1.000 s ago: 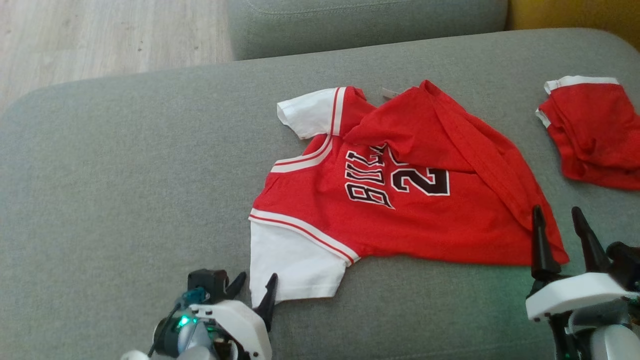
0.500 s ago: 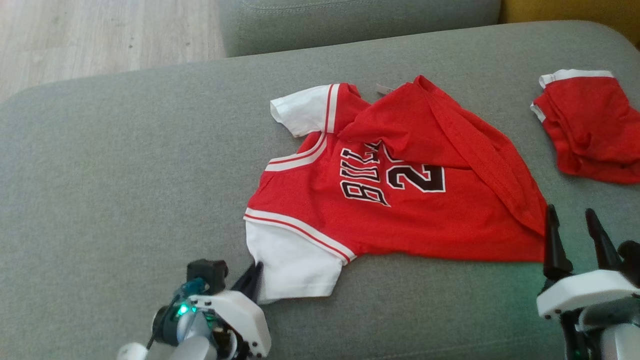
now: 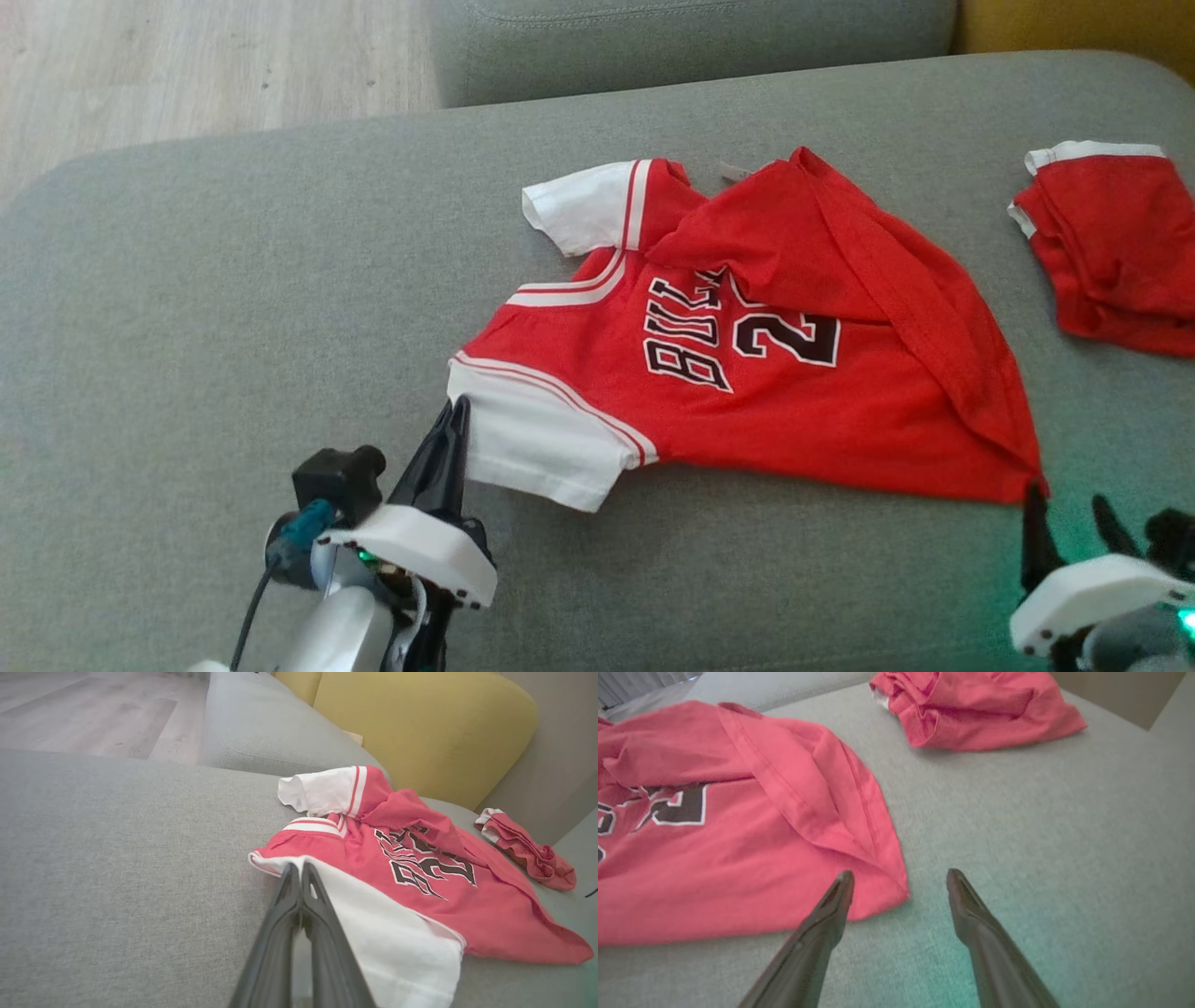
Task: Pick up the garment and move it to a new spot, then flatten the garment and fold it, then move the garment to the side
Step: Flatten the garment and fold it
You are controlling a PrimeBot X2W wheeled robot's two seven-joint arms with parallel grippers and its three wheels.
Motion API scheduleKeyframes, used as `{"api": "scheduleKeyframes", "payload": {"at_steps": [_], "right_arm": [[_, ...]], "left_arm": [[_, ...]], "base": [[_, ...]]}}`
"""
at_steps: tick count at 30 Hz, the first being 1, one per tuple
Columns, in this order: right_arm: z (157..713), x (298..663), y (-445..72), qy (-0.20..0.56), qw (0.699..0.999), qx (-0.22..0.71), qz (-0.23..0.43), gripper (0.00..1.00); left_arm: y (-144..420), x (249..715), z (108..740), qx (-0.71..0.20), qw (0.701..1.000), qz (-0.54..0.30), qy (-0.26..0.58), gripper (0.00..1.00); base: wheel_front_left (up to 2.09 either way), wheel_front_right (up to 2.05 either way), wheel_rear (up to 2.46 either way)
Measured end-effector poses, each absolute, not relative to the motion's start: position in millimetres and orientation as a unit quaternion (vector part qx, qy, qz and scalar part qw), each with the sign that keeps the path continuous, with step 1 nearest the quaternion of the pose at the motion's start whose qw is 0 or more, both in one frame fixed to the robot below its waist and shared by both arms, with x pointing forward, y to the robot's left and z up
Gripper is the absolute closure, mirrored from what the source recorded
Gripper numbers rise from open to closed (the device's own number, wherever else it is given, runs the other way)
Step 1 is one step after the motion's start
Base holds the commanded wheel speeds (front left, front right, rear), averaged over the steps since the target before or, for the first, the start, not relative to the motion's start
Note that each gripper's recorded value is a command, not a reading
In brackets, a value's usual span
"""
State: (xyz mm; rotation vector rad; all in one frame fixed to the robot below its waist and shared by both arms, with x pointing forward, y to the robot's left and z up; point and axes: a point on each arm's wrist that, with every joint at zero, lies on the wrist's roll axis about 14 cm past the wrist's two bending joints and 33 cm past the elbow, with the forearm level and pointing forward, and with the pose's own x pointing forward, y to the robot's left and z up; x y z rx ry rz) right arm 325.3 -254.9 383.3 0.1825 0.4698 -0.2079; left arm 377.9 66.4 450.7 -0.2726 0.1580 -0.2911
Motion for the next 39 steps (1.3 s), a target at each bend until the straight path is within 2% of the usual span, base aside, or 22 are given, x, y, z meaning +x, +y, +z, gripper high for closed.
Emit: {"api": "scheduleKeyframes", "payload": {"at_steps": [4, 17, 18, 19, 20, 26, 29, 34, 39], "right_arm": [[365, 321, -250, 0.263, 0.953, 0.105, -0.103, 0.0], [352, 342, -242, 0.263, 0.947, 0.148, -0.11, 0.0], [351, 342, -241, 0.265, 0.946, 0.15, -0.11, 0.02], [351, 343, -241, 0.264, 0.946, 0.15, -0.11, 0.62], [351, 344, -240, 0.263, 0.947, 0.15, -0.109, 1.0], [359, 351, -230, 0.245, 0.952, 0.158, -0.094, 1.0], [379, 364, -223, 0.206, 0.958, 0.184, -0.082, 1.0], [438, 392, -200, 0.119, 0.971, 0.203, -0.029, 1.0], [514, 408, -178, 0.037, 0.975, 0.215, 0.037, 1.0]], "left_arm": [[66, 379, 452, -0.136, 0.977, -0.145, 0.076, 1.0], [66, 382, 449, -0.134, 0.977, -0.148, 0.076, 1.0], [66, 382, 449, -0.134, 0.977, -0.147, 0.077, 1.0], [67, 382, 449, -0.135, 0.977, -0.146, 0.077, 1.0], [67, 382, 449, -0.135, 0.977, -0.145, 0.077, 1.0], [72, 386, 454, -0.139, 0.978, -0.139, 0.068, 1.0], [77, 391, 464, -0.144, 0.979, -0.132, 0.05, 1.0], [91, 406, 495, -0.15, 0.981, -0.124, 0.002, 1.0], [111, 435, 560, -0.172, 0.975, -0.113, -0.087, 1.0]], "base": [[0.0, 0.0, 0.0], [0.0, 0.0, 0.0], [0.0, 0.0, 0.0], [0.0, 0.0, 0.0], [0.0, 0.0, 0.0], [0.0, 0.0, 0.0], [0.0, 0.0, 0.0], [0.0, 0.0, 0.0], [0.0, 0.0, 0.0]]}}
